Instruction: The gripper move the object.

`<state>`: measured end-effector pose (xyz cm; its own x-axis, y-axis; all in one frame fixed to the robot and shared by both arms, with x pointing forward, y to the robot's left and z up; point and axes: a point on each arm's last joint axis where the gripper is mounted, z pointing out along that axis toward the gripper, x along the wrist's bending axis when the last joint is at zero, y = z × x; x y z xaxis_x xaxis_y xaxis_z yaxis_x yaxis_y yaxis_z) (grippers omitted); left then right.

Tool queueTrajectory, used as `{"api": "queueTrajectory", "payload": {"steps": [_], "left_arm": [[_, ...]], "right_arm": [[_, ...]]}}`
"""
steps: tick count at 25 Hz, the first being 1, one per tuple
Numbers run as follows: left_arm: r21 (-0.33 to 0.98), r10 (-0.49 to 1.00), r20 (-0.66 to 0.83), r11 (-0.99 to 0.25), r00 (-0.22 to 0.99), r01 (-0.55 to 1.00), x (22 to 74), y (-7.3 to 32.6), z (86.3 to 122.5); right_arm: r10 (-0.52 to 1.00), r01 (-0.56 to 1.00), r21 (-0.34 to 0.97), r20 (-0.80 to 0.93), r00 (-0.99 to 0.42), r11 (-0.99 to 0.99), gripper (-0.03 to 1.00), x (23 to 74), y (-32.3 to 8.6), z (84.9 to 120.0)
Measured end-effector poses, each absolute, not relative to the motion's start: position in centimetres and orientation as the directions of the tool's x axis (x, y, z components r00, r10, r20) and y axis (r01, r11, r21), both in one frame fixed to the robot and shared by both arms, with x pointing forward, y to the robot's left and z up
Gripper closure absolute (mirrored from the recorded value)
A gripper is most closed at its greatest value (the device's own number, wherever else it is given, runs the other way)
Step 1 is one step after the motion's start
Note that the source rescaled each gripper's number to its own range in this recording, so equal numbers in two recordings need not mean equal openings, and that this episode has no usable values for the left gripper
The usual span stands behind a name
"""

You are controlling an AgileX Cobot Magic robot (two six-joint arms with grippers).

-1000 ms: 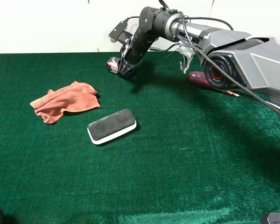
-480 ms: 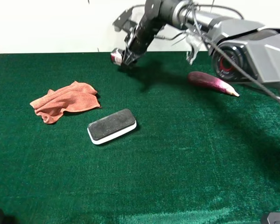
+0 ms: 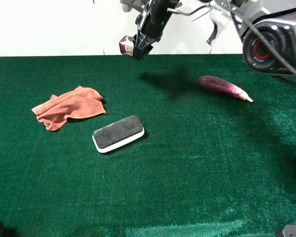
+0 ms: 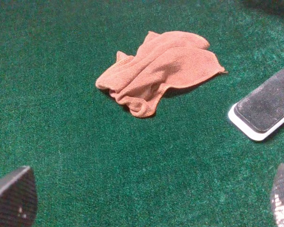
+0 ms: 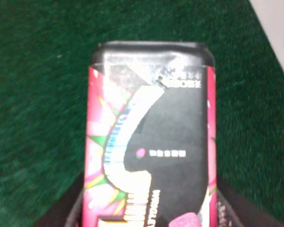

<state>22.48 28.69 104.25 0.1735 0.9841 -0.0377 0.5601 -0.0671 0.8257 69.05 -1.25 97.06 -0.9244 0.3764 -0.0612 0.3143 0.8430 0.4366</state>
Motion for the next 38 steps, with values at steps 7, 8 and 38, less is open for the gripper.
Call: {"api": "queueTrajectory", "payload": {"steps": [7, 8, 38], "left_arm": [[0.826, 0.984, -0.038, -0.067, 0.173, 0.560, 22.5, 28.7, 104.3], [0.826, 0.984, -0.038, -0.067, 0.173, 0.560, 22.5, 28.7, 104.3], [0.826, 0.984, -0.038, -0.067, 0.173, 0.560, 22.5, 28.7, 104.3]], "right_arm": [[0.383, 0.336, 0.404, -0.038, -0.923, 0.851, 0.96, 67.3, -2.3, 99.7], [0.384, 0.338, 0.403, -0.037, -0.923, 0.851, 0.96, 67.0, -2.5, 100.1], [0.290, 0.271, 0.361, 0.001, -0.957, 0.892, 0.96, 44.9, -7.1, 100.5]]}}
